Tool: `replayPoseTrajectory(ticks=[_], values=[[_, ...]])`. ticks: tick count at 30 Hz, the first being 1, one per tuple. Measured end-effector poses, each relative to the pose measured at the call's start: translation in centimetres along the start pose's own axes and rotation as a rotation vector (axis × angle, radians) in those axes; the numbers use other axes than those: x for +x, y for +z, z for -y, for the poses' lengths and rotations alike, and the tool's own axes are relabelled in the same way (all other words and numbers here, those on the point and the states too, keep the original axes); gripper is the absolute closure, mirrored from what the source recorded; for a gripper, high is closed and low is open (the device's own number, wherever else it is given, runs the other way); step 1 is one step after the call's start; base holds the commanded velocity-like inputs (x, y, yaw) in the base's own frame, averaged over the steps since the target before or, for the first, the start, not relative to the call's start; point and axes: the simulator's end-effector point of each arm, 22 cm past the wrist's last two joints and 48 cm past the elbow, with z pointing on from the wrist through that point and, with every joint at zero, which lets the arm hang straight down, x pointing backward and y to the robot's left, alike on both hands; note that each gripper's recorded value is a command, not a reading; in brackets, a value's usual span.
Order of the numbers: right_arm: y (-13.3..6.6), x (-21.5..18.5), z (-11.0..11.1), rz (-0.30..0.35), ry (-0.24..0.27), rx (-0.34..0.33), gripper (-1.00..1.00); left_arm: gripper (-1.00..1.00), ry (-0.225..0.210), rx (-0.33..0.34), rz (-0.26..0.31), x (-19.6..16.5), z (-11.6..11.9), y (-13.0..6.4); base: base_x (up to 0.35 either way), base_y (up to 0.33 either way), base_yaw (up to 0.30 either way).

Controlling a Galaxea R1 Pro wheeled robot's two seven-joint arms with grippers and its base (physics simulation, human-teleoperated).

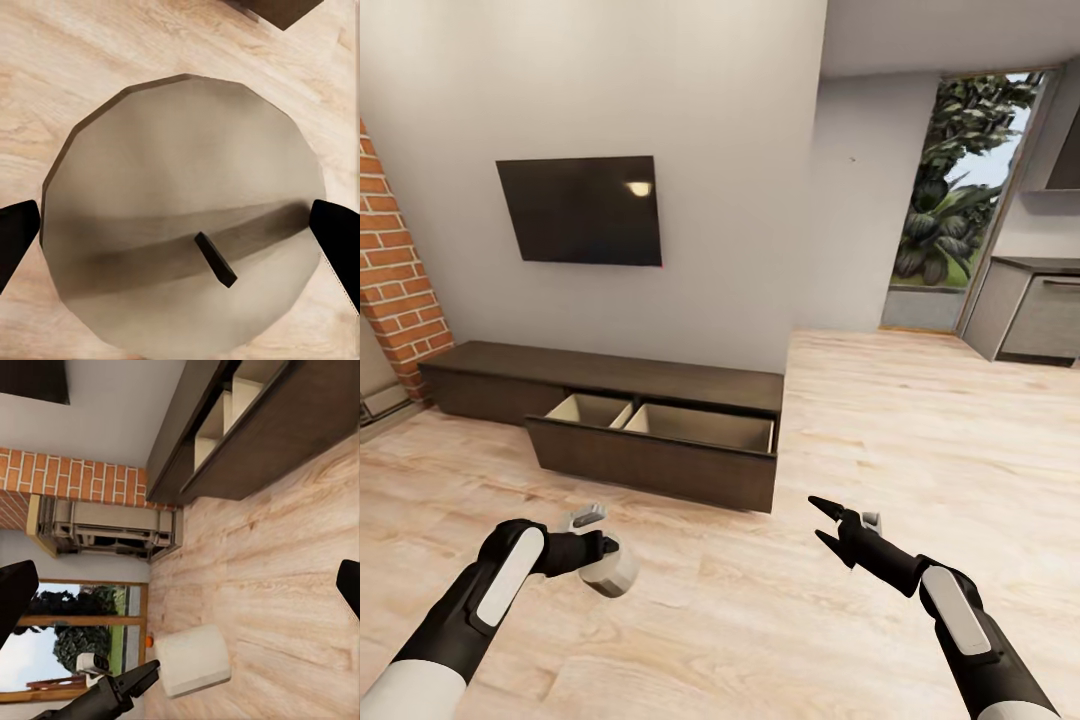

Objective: Place each of the two pumpkins and all three candles from the living room inside a cabinet in the living room (use any cabinet), then make sure every cabinet is closed, and position the cauldron so it is next to a table in the living room.

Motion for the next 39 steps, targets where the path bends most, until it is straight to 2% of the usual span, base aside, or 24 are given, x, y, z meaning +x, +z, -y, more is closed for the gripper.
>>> replayPoseTrajectory(ticks=[13,24,32,39], values=[[0.0,0.0,-0.1,0.001,-0.001,-0.003,-1.0,1.0,0.0,0.002,0.004,-0.1,0.1,-0.1,0.277,-0.197,-0.059],[-0.2,0.1,-0.2,0.001,0.004,-0.004,-1.0,1.0,0.004,0.006,0.015,-0.5,0.3,-0.7,0.31,-0.012,-0.203],[-0.2,0.1,-0.3,0.001,0.003,-0.005,-1.0,1.0,0.006,0.009,0.022,-0.7,0.5,-0.9,0.302,0.0,-0.033],[-0.2,0.1,-0.3,0.001,0.003,-0.003,-1.0,1.0,0.01,0.032,0.046,-1.6,1.3,-1.4,0.057,0.0,-0.001]])
